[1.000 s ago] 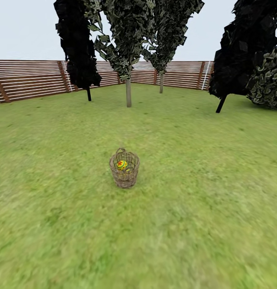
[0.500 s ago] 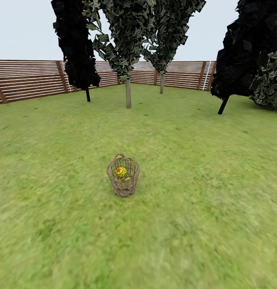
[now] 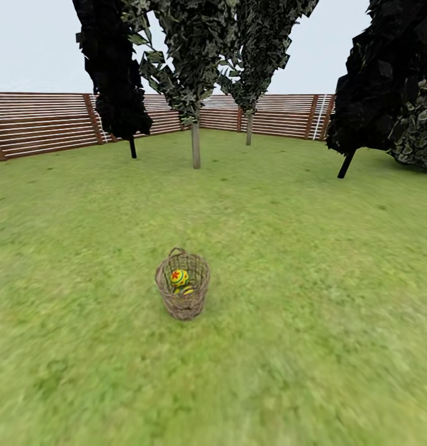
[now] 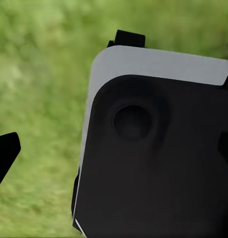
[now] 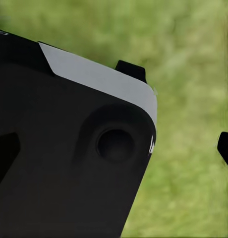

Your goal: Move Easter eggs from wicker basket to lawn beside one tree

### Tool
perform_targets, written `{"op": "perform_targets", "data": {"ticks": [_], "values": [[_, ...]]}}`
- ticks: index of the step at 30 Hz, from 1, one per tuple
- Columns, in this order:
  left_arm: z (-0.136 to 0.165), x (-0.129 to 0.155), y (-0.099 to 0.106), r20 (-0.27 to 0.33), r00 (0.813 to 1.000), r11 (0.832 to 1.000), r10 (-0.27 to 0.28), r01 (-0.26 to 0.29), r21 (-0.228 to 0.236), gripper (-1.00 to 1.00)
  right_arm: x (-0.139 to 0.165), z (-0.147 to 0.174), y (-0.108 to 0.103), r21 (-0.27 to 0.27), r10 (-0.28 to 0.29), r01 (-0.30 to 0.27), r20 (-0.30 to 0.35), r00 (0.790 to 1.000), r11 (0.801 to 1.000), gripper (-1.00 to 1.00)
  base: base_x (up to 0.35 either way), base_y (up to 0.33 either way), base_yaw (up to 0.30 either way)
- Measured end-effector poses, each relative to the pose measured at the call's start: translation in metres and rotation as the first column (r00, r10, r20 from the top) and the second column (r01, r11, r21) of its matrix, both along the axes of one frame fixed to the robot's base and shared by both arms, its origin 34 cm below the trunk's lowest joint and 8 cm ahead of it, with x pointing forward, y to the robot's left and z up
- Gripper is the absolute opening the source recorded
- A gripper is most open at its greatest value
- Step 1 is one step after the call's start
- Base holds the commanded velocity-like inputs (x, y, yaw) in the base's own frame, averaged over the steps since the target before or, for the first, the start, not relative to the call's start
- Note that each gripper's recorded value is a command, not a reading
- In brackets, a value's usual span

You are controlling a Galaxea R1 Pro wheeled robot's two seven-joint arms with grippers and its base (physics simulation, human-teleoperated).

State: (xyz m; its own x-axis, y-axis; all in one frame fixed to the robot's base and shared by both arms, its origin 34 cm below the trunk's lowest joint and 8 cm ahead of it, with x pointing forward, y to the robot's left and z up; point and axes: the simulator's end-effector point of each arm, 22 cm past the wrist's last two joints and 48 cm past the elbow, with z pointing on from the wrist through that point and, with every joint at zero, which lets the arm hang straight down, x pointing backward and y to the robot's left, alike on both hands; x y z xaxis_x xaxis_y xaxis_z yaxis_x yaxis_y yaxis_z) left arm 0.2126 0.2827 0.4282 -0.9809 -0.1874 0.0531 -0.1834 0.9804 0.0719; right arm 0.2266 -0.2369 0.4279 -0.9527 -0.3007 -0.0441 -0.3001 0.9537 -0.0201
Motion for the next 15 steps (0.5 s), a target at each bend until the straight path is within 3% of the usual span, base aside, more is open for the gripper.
{"op": "perform_targets", "data": {"ticks": [15], "values": [[0.0,-0.0003,0.0001,-0.001,1.0,1.0,0.0,0.0,0.0,1.0,0.0002,0.0,-0.0002,0.0,-0.001,0.001,0.001,1.0,1.0,1.0,0.342,-0.116,0.0]]}}
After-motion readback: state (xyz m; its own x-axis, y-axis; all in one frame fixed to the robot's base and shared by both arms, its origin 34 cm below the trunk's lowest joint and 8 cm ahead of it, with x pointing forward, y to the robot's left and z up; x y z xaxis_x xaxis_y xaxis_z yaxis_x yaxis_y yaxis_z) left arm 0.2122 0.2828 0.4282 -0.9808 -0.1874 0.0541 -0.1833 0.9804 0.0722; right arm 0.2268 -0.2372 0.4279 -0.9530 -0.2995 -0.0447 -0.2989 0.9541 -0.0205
